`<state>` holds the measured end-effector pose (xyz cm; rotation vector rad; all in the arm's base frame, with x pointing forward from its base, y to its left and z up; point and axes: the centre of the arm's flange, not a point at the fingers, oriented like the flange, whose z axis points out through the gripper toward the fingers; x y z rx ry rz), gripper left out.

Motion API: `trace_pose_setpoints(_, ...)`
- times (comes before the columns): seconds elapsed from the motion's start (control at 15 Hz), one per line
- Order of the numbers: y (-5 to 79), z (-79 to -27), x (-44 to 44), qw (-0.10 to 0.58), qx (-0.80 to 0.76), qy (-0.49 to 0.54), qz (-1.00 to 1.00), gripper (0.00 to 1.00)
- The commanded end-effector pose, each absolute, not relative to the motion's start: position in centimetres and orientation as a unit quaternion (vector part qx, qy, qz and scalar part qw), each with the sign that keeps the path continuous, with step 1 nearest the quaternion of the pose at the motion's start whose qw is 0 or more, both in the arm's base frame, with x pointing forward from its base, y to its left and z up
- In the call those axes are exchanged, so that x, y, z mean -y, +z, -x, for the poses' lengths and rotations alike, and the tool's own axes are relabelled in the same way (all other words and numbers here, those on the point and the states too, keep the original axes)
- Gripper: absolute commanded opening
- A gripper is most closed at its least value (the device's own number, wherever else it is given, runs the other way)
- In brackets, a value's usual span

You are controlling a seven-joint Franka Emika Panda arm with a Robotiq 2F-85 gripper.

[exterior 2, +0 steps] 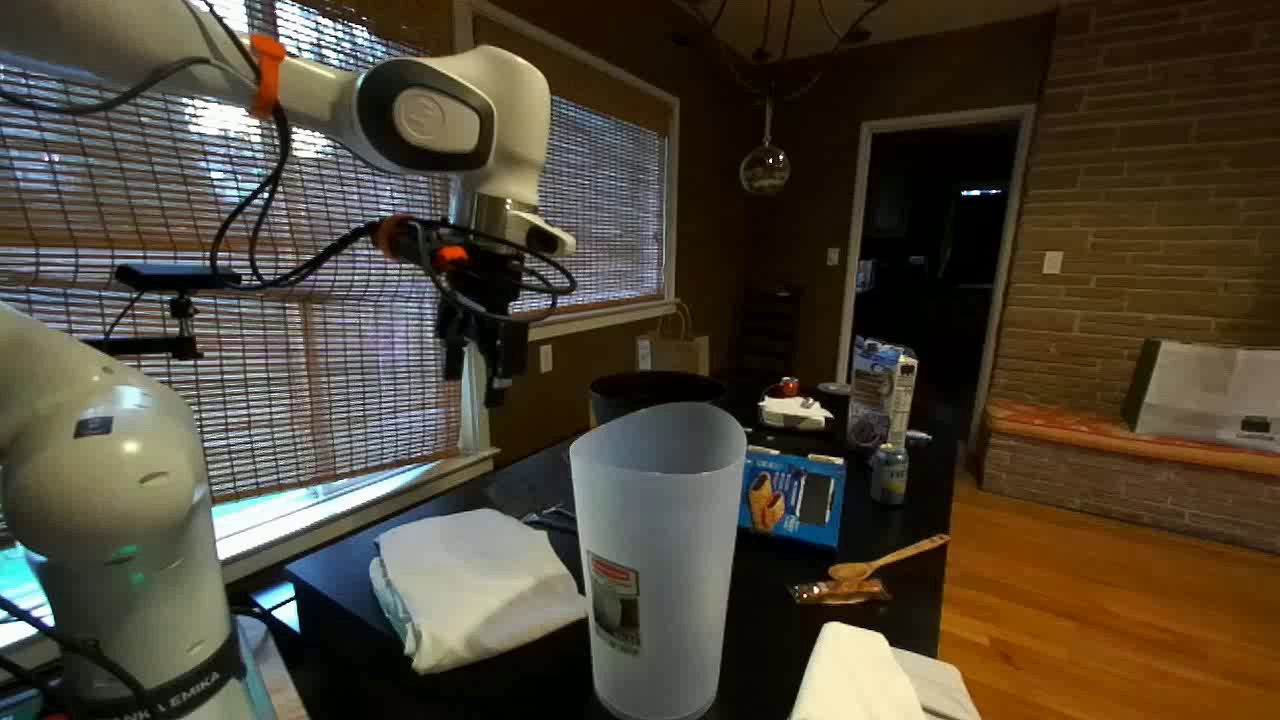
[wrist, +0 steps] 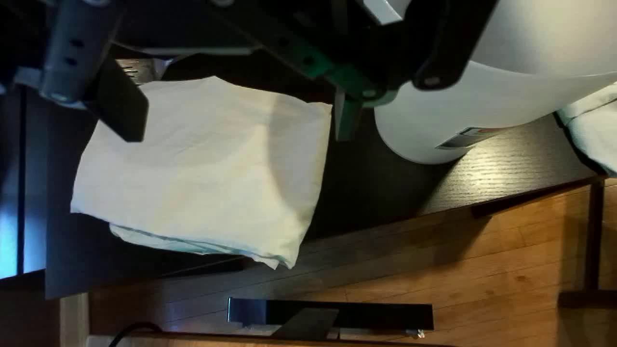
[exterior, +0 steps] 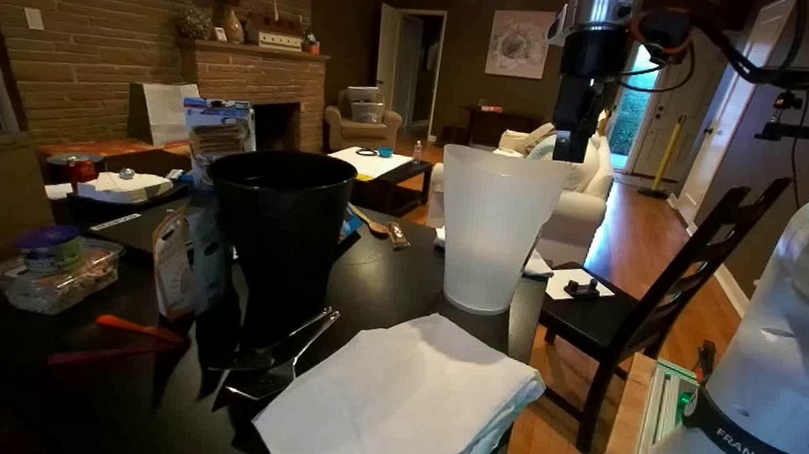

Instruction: Put the pillow case into the jar

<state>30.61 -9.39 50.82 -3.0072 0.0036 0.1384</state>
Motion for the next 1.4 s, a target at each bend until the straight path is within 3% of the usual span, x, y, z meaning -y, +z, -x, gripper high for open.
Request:
trace_pose_setpoints(0.0,50.8,-30.6,9.4,0.066,-0.001,0.046,0.997,1.00)
trace_pose_setpoints(0.67,50.8,-30.6,9.4,0.066,-0.001,0.046,0.997,1.00)
trace_pose_setpoints(0.93,47.5,-30.6,11.3,0.028,-0.010,0.044,0.999,1.00)
trace_pose_setpoints(1.33,43.3,-30.1,10.2,0.050,-0.066,0.006,0.997,1.00)
